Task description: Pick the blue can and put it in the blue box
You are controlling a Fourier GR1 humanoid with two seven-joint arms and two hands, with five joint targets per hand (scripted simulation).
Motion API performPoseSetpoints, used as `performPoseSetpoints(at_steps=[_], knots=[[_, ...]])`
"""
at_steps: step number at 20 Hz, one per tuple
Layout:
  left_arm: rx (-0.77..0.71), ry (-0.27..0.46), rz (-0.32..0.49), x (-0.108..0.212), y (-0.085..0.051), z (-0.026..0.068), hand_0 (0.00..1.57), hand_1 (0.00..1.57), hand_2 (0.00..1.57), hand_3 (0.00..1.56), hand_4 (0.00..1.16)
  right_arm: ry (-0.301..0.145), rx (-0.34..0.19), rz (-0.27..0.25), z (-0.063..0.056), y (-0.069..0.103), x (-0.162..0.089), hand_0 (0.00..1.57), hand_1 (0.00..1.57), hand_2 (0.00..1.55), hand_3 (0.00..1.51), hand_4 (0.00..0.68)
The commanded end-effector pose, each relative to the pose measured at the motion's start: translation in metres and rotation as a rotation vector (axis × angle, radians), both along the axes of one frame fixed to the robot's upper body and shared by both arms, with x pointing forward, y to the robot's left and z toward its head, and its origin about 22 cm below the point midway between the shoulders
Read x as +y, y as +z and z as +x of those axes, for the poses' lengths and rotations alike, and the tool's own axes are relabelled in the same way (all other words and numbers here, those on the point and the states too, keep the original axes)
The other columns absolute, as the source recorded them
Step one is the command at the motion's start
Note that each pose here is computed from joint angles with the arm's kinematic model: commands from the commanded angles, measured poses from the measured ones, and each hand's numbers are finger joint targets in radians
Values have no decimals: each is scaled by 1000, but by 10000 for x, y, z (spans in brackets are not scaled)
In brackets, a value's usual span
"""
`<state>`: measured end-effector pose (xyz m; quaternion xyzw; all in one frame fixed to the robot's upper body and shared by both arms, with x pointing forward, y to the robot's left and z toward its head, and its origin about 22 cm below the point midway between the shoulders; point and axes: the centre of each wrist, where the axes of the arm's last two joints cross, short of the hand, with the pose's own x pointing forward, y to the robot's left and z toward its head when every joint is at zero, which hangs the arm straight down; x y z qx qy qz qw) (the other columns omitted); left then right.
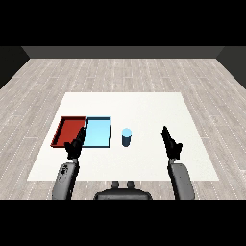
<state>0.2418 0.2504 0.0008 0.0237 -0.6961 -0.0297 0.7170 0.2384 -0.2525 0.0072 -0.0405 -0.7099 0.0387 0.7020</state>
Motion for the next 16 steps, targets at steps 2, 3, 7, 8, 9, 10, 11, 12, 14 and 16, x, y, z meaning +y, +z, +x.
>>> performPoseSetpoints(at_steps=[2, 3, 7, 8, 9, 10, 11, 12, 14, 16], knots=[[-23, 5, 6, 28, 53, 29, 0, 0, 0, 0, 0, 4, -35, -1, 142, 43, 210, 0, 0, 0, 0, 0], [-34, 8, 10, 42, 83, 41, 0, 0, 0, 0, 0, 5, -36, -1, 207, 69, 314, 0, 0, 0, 0, 0], [-406, -46, -83, -2, 468, 146, 0, 0, 0, 0, 0, 125, -226, 175, 337, 360, 629, 0, 0, 0, 0, 0], [-422, -34, -98, -65, 406, 186, 0, 0, 0, 0, 0, 124, -230, 189, 352, 253, 604, 0, 0, 0, 0, 0], [-444, -43, -99, 62, 295, 124, 0, 0, 0, 0, 0, 139, -243, 179, 408, 254, 610, 0, 0, 0, 0, 0], [-478, -46, -92, 117, 415, 79, 0, 0, 0, 0, 0, 134, -247, 196, 326, 164, 645, 0, 0, 0, 0, 0], [-467, -62, -91, 112, 270, 39, 0, 0, 0, 0, 0, 144, -258, 209, 469, 263, 685, 0, 0, 0, 0, 0], [-489, -40, -105, -19, 233, 101, 0, 0, 0, 0, 0, 138, -270, 214, 332, 166, 580, 0, 0, 0, 0, 0], [-488, -49, -103, 66, 231, 167, 0, 0, 0, 0, 0, 166, -268, 209, 384, 168, 549, 0, 0, 0, 0, 0], [-502, -62, -110, 121, 196, 86, 0, 0, 0, 0, 0, 165, -271, 210, 401, 172, 501, 0, 0, 0, 0, 0]])
